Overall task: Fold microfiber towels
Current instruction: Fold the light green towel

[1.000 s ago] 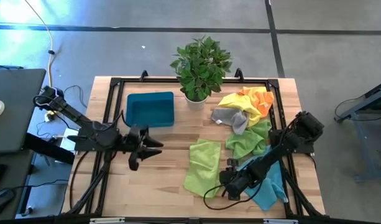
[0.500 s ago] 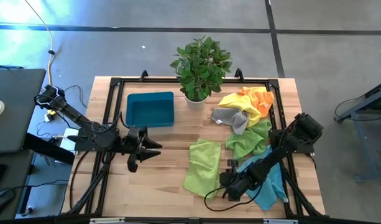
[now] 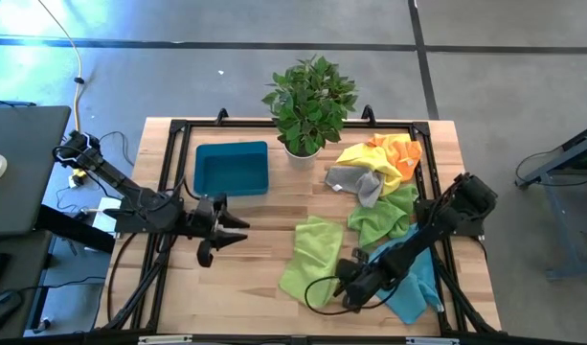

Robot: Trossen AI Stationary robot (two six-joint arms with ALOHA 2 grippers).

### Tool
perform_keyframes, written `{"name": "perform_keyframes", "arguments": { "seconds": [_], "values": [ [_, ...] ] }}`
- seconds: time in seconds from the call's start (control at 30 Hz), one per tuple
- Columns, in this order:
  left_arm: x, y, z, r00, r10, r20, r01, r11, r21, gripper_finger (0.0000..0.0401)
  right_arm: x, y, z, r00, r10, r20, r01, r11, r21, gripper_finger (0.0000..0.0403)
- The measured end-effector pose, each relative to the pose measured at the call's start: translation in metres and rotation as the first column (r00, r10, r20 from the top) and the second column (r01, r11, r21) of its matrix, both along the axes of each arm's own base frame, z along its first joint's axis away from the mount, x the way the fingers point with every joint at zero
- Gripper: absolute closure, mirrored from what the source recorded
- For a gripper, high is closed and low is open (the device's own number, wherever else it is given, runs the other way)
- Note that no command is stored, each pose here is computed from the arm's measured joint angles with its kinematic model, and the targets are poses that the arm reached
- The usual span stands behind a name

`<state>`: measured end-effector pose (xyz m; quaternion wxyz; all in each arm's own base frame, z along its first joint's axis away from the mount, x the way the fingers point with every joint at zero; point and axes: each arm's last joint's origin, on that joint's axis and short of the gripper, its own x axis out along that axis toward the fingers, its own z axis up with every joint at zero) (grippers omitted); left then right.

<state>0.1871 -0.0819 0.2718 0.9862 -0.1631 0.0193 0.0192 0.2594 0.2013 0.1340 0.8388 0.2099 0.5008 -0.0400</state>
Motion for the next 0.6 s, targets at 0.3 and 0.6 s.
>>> {"name": "perform_keyframes", "arguments": {
  "seconds": [0.3,0.6],
  "values": [
    [0.017,-0.011,-0.025,0.993,0.016,-0.113,-0.003,0.993,0.120,0.0268,0.011,-0.029,0.047,0.983,-0.178,0.050,0.163,0.963,0.214,0.0401],
    [0.037,-0.019,-0.041,0.992,0.086,-0.093,-0.075,0.991,0.108,0.0268,0.021,-0.081,0.094,0.921,-0.347,0.177,0.283,0.908,0.310,0.0402]
  ]
}}
